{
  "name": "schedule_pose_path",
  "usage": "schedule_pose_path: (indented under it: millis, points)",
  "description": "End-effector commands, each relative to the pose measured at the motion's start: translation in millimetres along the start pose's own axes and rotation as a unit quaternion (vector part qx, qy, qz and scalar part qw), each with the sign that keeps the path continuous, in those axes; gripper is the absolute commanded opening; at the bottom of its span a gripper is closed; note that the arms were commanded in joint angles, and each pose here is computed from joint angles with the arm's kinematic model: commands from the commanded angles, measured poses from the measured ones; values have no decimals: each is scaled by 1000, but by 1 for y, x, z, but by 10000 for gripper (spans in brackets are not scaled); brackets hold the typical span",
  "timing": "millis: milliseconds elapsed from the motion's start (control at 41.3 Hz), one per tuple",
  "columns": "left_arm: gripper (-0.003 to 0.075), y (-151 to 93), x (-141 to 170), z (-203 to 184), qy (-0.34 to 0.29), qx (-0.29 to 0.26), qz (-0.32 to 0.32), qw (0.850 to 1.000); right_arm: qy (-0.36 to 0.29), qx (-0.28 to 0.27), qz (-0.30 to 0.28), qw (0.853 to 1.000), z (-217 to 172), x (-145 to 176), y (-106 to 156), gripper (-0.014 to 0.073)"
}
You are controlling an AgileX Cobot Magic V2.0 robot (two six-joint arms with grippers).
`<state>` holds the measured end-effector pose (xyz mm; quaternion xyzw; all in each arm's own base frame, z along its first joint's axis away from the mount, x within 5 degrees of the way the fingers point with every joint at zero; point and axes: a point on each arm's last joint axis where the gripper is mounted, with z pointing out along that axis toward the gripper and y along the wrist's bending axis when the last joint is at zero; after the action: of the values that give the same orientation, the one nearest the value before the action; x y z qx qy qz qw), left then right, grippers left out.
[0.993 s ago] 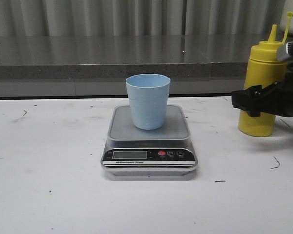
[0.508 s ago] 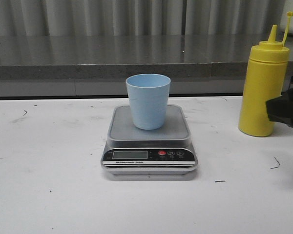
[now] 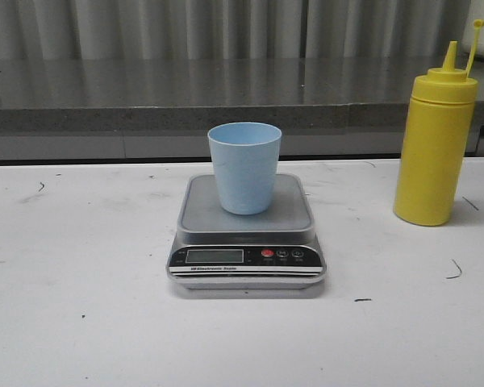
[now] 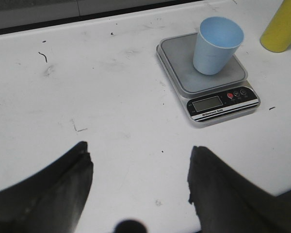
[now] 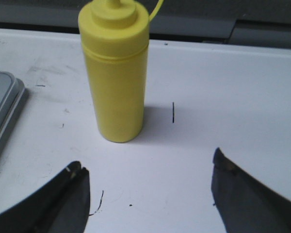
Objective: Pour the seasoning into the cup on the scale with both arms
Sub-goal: 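Open the right gripper and withdraw it from the bottle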
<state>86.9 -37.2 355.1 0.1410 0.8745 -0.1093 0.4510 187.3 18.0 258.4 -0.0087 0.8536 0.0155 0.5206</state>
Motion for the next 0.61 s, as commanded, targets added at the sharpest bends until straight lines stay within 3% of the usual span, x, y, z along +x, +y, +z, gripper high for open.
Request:
schedule_pose_path:
  millis: [0, 315, 581]
  points:
    - [428, -1, -12, -5, -44, 3, -4, 999, -32, 13, -9, 999, -22, -26, 6, 539]
    - [428, -1, -12, -5, -44, 3, -4, 999, 69, -20, -87, 994, -62, -54, 35, 539]
    - [428, -1, -12, -5, -44, 3, -4, 999, 90, -107, -69, 988, -98, -53, 36, 539]
